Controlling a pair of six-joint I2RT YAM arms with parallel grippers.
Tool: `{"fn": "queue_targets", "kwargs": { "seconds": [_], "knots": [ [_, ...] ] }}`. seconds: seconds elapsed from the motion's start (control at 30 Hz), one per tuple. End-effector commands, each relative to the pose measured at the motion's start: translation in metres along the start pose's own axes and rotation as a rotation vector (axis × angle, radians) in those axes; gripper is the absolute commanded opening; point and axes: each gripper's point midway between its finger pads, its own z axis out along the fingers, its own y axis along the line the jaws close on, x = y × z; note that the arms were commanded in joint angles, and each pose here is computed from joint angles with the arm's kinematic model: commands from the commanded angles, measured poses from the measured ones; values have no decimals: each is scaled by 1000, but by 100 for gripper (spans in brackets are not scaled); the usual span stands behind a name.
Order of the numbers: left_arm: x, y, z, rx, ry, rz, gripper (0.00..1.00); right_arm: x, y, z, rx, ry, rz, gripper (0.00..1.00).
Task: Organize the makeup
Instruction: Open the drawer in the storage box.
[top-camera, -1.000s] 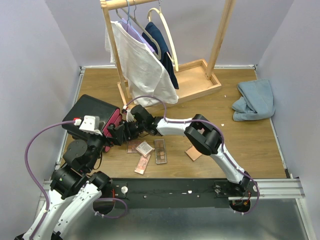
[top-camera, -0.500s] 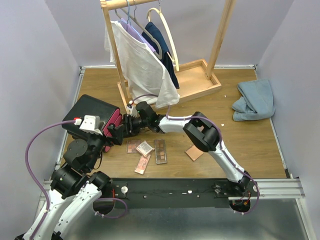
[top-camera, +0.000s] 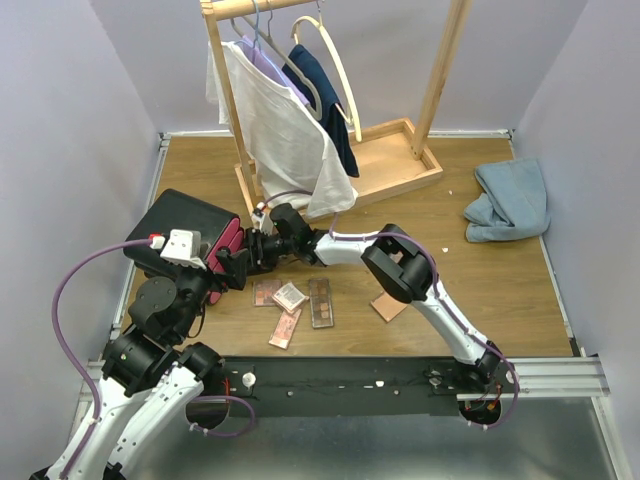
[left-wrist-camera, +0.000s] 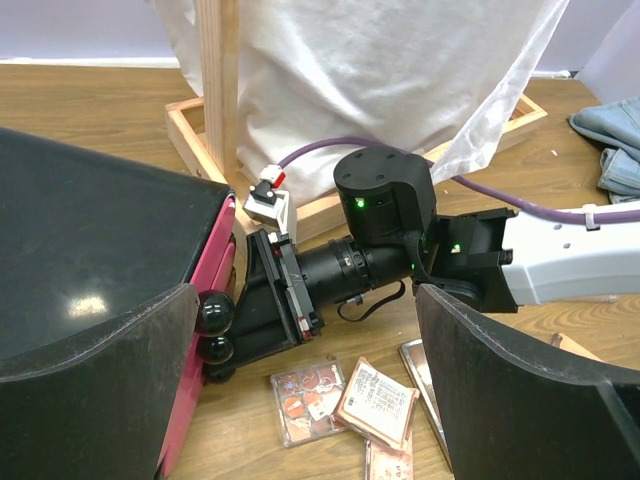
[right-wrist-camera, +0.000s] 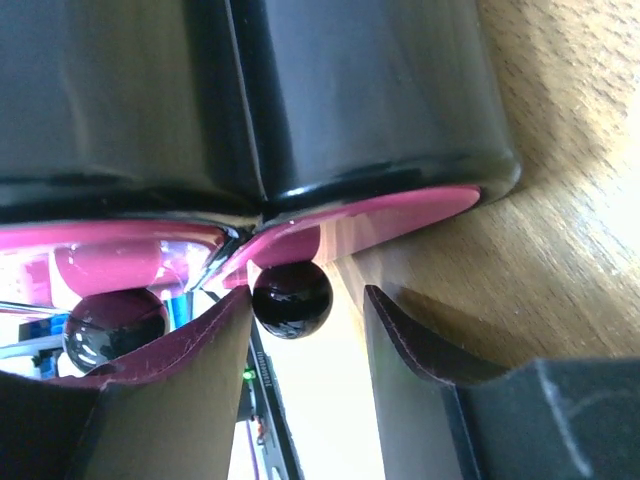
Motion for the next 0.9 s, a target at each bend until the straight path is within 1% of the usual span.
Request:
{"fn": "queue_targets", "kwargs": {
  "seconds": [0.0,0.07,0.1,0.2,0.33,0.53,0.57,0.77,0.87],
  "knots": [
    [0,-2,3,12,-3,2,99,3,-3,9,-22,27,38,47],
    [0,-2,3,11,-5,1,99,3,-4,9,-24,31,45,41],
    [0,-2,3,9,-4,2,99,6,-3,8,-29,38,44,35],
    [-1,-2,3,10,-5,1,99,7,-1,0,-38,30,43,25],
    [0,-2,2,11,-5,1,99,8,-3,-19,-24,-1,26,20],
    [1,-4,4,19,0,5,99,3,-23,-62,45,-79,6,20],
    [1,-4,4,22,4,9,99,9,-26,-70,57,-77,-3,20],
    [2,-6,5,31,10,12,99,32,-41,-82,96,-44,-1,27],
    [2,-7,5,38,10,8,99,33,-47,-86,119,-43,-8,39]
  ]
}}
